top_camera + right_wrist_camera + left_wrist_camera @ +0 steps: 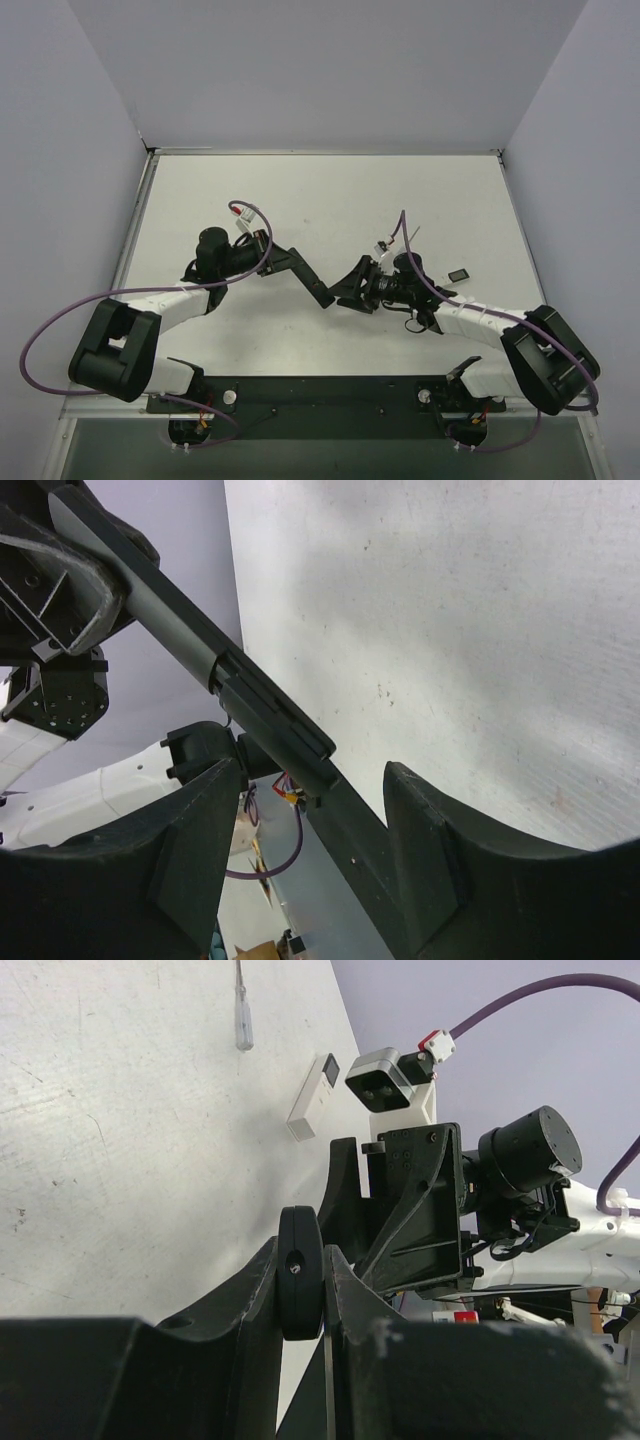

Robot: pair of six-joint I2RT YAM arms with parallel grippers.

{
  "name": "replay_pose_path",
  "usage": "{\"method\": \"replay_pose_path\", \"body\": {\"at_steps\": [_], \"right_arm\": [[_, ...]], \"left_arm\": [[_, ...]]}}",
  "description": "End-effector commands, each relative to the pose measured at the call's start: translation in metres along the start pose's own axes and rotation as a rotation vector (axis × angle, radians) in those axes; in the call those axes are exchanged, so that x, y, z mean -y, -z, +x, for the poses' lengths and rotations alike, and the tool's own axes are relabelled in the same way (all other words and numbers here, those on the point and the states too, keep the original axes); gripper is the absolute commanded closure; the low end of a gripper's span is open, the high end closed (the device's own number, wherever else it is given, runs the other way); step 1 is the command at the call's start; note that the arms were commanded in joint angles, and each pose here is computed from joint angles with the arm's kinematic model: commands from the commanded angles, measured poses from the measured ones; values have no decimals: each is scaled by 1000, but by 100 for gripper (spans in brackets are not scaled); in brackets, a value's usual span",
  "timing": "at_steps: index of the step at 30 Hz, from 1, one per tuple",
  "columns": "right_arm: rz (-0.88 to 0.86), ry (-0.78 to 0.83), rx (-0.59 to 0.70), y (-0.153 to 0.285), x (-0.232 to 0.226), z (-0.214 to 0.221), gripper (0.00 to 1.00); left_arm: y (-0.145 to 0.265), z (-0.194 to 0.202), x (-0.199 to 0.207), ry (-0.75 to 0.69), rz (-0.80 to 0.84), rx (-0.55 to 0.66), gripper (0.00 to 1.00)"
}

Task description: Unload the batteries from the remote control

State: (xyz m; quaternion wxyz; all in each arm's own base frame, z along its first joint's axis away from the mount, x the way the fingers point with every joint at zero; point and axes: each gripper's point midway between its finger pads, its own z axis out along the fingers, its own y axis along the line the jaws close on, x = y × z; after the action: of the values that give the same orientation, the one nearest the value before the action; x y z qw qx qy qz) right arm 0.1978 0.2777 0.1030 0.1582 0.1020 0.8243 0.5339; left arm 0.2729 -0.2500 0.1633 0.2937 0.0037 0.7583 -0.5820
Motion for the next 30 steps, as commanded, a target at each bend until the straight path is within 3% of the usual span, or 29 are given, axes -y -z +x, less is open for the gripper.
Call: {"method": "replay_pose_path", "body": {"at_steps": [1, 7, 14, 17, 30], "right_arm": [[-88, 54, 20, -7, -26, -14, 46], [-123, 42, -1, -14, -30, -14, 49], [-119, 34, 8, -10, -19, -9, 77], [-113, 31, 14, -8, -14, -7, 84], [-96, 19, 19, -3, -2, -4, 87]], "left_arm": [[4, -9, 18, -40, 55, 30, 100], [3, -11, 18, -33, 58, 30, 100], [1, -12, 7, -14, 6, 20, 100], [2, -15, 1, -9, -28, 29, 100], [5, -24, -10, 18, -78, 40, 100]]}}
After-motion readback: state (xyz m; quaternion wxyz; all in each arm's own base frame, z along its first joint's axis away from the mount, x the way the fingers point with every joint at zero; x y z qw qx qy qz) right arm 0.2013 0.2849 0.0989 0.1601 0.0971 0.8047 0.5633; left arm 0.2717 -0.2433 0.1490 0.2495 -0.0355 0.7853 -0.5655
